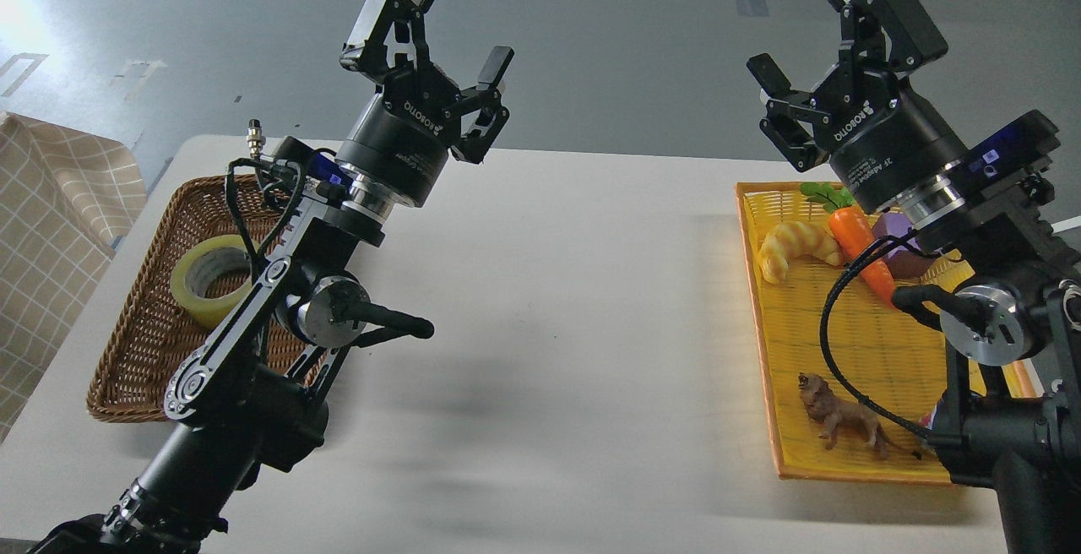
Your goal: Place and transfer tape with both arms
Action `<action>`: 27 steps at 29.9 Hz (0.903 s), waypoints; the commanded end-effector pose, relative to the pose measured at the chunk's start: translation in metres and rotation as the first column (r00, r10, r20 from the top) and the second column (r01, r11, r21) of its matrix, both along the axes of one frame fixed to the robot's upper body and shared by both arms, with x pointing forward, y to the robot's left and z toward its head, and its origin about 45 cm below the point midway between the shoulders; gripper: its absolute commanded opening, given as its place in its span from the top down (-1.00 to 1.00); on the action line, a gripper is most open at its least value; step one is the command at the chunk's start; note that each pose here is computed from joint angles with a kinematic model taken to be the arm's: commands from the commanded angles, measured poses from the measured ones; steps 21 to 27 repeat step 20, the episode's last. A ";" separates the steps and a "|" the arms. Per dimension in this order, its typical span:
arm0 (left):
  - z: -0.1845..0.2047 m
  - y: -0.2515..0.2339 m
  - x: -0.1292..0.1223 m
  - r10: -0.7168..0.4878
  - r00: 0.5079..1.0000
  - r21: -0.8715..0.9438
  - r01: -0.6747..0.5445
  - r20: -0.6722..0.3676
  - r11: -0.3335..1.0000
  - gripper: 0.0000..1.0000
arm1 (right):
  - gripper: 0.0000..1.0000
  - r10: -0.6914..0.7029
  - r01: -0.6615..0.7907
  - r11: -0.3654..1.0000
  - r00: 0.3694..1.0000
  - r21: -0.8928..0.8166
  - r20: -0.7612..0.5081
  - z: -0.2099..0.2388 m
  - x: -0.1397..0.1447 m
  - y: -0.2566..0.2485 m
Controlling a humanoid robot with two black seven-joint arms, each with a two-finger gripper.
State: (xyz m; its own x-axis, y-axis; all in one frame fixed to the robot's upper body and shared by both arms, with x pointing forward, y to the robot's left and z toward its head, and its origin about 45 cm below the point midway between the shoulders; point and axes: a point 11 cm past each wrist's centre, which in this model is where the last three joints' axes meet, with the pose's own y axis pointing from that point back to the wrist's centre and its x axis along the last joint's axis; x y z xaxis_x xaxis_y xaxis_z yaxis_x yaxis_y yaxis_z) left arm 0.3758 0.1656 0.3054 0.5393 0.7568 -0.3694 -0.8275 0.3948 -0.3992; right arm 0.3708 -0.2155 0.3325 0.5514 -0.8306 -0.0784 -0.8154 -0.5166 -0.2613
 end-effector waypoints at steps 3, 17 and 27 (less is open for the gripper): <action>0.003 -0.001 0.002 -0.003 1.000 0.000 0.003 0.007 1.000 -0.95 | -0.99 0.001 -0.001 1.000 1.000 0.000 0.006 0.002 0.001 0.001; 0.001 0.000 0.001 -0.001 1.000 0.003 0.001 0.003 1.000 -0.95 | -0.99 0.004 -0.004 1.000 1.000 0.000 0.016 0.005 -0.001 0.001; -0.001 0.000 0.001 0.000 1.000 0.001 0.000 -0.001 1.000 -0.96 | -0.99 0.006 -0.006 1.000 0.999 0.003 0.041 0.013 -0.004 0.002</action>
